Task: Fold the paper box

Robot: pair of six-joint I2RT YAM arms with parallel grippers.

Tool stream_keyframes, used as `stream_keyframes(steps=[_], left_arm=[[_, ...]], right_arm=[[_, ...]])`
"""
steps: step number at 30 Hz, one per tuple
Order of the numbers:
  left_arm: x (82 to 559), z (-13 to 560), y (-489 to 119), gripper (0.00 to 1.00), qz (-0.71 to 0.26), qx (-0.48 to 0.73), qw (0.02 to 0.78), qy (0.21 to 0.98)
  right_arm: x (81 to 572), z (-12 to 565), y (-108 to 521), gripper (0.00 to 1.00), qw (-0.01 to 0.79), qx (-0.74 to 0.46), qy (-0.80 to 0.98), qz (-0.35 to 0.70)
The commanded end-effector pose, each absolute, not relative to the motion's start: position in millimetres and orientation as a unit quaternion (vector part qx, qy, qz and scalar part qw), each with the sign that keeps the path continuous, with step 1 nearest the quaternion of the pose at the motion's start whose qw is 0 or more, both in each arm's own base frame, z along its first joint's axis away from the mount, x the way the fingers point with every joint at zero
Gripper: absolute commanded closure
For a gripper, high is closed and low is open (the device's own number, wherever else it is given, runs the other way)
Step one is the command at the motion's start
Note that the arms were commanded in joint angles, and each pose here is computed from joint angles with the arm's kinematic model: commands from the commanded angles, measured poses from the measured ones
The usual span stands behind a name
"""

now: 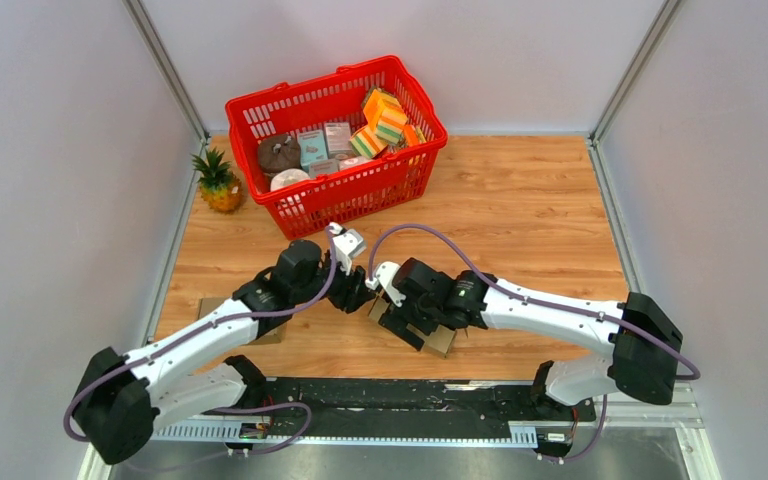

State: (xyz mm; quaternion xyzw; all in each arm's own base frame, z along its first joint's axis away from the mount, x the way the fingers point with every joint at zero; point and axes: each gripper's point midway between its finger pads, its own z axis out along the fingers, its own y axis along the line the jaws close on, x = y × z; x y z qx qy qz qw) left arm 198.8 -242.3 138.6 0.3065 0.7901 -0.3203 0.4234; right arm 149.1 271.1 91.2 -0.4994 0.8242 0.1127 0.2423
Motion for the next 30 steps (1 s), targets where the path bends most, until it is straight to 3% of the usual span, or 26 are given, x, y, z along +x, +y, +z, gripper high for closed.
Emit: stream_keyframes(steps=[1, 18, 30], left_arm=[[208, 154, -263, 0.41, -0.327, 0.374, 0.437, 0.75], [223, 156, -274, 0.41, -0.306, 0.418, 0.433, 0.737], [210, 148, -292, 0.51, -0.351, 0.447, 0.377, 0.731]], right_arm=[[150, 106, 282, 0.15, 0.268, -0.485, 0.819, 0.15], [147, 106, 286, 0.2, 0.256, -0.487, 0.816, 0.176], [150, 112, 287, 0.21, 0.263, -0.478, 0.816, 0.192]])
